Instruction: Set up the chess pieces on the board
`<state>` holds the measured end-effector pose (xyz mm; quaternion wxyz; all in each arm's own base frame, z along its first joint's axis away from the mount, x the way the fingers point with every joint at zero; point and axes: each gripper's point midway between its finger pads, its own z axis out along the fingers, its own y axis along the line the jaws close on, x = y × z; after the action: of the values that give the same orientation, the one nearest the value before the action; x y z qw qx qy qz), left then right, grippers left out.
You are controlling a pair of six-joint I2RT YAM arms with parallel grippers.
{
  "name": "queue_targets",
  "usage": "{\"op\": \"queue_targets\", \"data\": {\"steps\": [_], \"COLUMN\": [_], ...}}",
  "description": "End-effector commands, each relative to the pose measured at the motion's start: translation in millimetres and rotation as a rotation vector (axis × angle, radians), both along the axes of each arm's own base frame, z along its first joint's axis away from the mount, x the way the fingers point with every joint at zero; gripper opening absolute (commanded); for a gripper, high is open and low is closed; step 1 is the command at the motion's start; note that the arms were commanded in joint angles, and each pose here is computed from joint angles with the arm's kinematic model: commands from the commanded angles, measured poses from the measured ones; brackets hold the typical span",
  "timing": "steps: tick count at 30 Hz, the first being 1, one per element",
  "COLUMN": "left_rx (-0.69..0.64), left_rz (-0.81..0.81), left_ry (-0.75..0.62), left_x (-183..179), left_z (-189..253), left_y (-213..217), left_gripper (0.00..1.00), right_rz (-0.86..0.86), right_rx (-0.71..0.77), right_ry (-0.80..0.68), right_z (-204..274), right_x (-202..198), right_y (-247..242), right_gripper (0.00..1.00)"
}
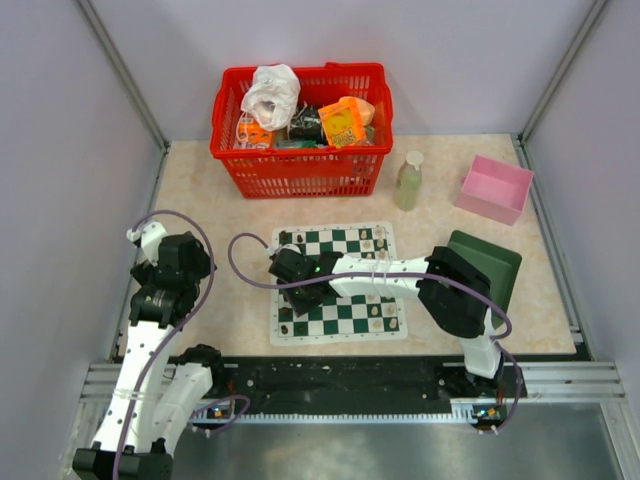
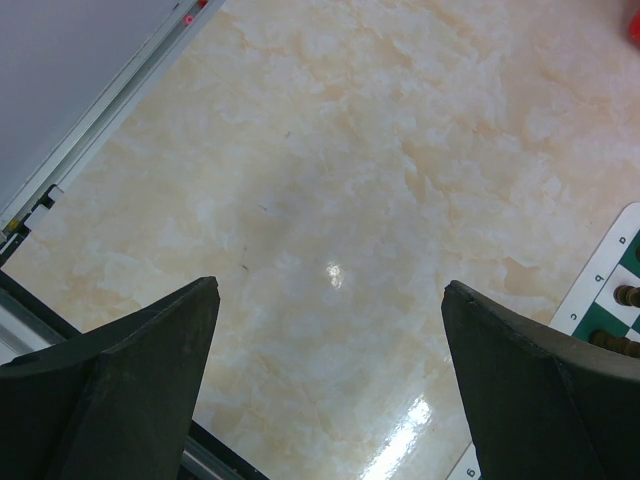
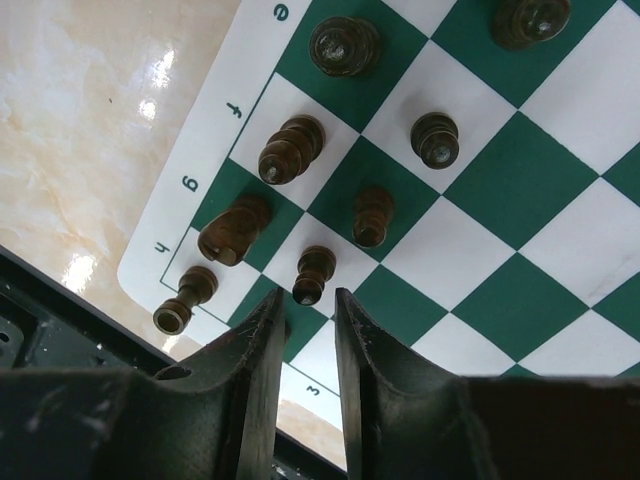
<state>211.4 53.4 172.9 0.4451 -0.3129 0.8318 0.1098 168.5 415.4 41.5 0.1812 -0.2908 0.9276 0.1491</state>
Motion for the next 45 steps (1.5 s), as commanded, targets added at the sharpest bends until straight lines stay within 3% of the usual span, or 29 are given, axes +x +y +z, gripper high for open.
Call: {"op": "queue_targets", "data": {"steps": [1, 10, 14, 19, 25, 27, 32, 36, 45], "left_rx": [0.004, 0.007, 0.009, 0.008, -0.004, -0.008, -0.016, -0.061, -0.056], "left_rz": [-0.005, 0.001, -0.007, -0.024, -0.052, -0.060, -0.085, -0.108, -0.022], "left_ry": [-0.047, -0.049, -0.046, -0.053, -0.040, -0.032, -0.019, -0.015, -0.142], "left_x": [7.5, 6.8, 7.3, 8.4, 12.4, 13.5, 17.7, 26.4, 56.9], "left_z": [12.0, 12.6, 11.9, 11.9, 8.7, 7.0, 6.0, 9.3, 21.2], "left_y": [0.0, 1.0, 0.5, -1.5, -6.3, -7.8, -11.9, -21.4, -13.0], "left_gripper": [0.98, 0.98, 0.98, 0.98, 0.98, 0.98, 0.98, 0.98, 0.97], "right_rz": [0.015, -0.053, -0.187, -0.468, -0.903, -1.000, -1.060, -1.155, -1.123], "right_rx": [0.067, 0.131, 0.140, 0.112, 0.116, 0.091, 0.109, 0.015, 0.002], "right_ry": [-0.029, -0.168, -0.293, -0.486, -0.512, -0.536, -0.450, -0.436, -0.504], "right_z": [24.9, 82.7, 113.0, 143.5, 147.8, 147.3, 132.7, 117.9, 115.8], "right_x": [4.0, 23.4, 44.8, 83.4, 131.1, 137.3, 150.8, 154.3, 165.1], "right_y": [14.2, -6.7, -46.0, -141.2, -293.2, -334.0, -391.2, -422.6, -426.7], "right_gripper": [0.28, 0.38, 0.52, 0.77, 0.90, 0.99, 0.99, 0.99, 0.99]}}
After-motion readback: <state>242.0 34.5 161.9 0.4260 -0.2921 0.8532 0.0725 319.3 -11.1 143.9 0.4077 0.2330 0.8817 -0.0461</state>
